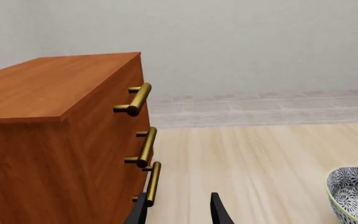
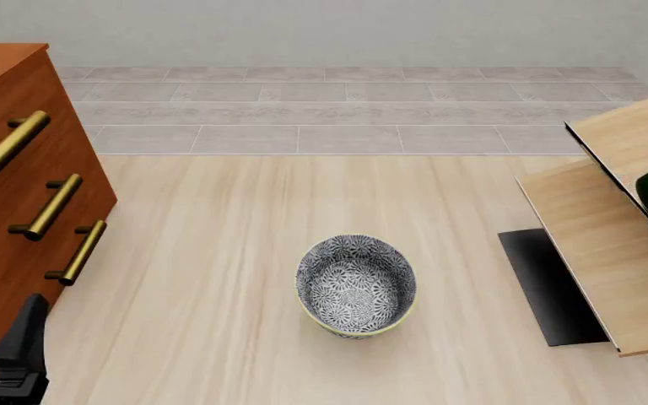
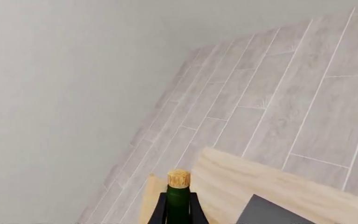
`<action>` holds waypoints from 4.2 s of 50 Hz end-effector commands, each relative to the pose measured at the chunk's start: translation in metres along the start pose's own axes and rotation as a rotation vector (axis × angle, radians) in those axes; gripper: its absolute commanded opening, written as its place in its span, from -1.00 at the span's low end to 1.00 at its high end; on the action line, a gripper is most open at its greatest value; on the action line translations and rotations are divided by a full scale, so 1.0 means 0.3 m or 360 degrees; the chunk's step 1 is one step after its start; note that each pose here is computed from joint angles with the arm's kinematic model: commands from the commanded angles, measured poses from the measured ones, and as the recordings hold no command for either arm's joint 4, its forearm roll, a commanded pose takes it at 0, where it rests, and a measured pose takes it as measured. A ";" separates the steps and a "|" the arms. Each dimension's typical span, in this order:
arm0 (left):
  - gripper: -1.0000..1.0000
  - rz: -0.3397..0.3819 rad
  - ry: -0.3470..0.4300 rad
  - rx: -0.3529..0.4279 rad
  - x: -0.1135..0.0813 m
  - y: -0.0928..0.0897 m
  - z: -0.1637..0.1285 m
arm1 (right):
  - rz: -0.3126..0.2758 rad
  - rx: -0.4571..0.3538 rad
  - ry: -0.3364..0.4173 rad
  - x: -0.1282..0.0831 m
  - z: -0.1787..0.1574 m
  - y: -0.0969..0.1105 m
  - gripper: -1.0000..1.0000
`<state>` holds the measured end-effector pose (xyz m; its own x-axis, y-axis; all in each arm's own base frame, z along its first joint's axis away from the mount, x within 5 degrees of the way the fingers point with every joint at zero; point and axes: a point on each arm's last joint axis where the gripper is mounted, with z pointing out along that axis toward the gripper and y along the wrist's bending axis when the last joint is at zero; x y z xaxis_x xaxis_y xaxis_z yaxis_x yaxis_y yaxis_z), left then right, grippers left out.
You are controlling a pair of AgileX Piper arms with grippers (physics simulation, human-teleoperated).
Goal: Put the wine bottle on the wine rack.
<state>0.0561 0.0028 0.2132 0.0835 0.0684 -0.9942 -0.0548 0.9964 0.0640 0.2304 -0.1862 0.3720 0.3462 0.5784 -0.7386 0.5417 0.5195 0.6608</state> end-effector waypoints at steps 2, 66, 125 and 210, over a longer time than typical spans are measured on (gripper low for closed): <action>1.00 -0.0003 0.0006 -0.0005 0.001 0.001 0.000 | -0.0480 0.0039 0.0091 0.029 0.029 -0.021 -1.00; 1.00 -0.0007 -0.0001 0.0006 0.000 -0.001 0.000 | -0.0462 0.0092 0.0019 -0.042 -0.019 -0.027 1.00; 1.00 0.0024 -0.0039 0.0037 -0.007 -0.004 0.000 | -0.0566 -0.0126 -0.0074 -0.076 -0.330 0.097 1.00; 1.00 0.0106 -0.0097 0.0065 -0.175 0.004 -0.030 | -0.1005 -0.0688 0.0073 0.057 -0.724 0.097 1.00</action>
<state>0.0455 0.0004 0.2567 0.1368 0.1349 -0.9814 -0.0268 0.9908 0.1325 0.0953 -0.0324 0.4122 0.0503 0.1413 -0.9887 0.3177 0.9363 0.1500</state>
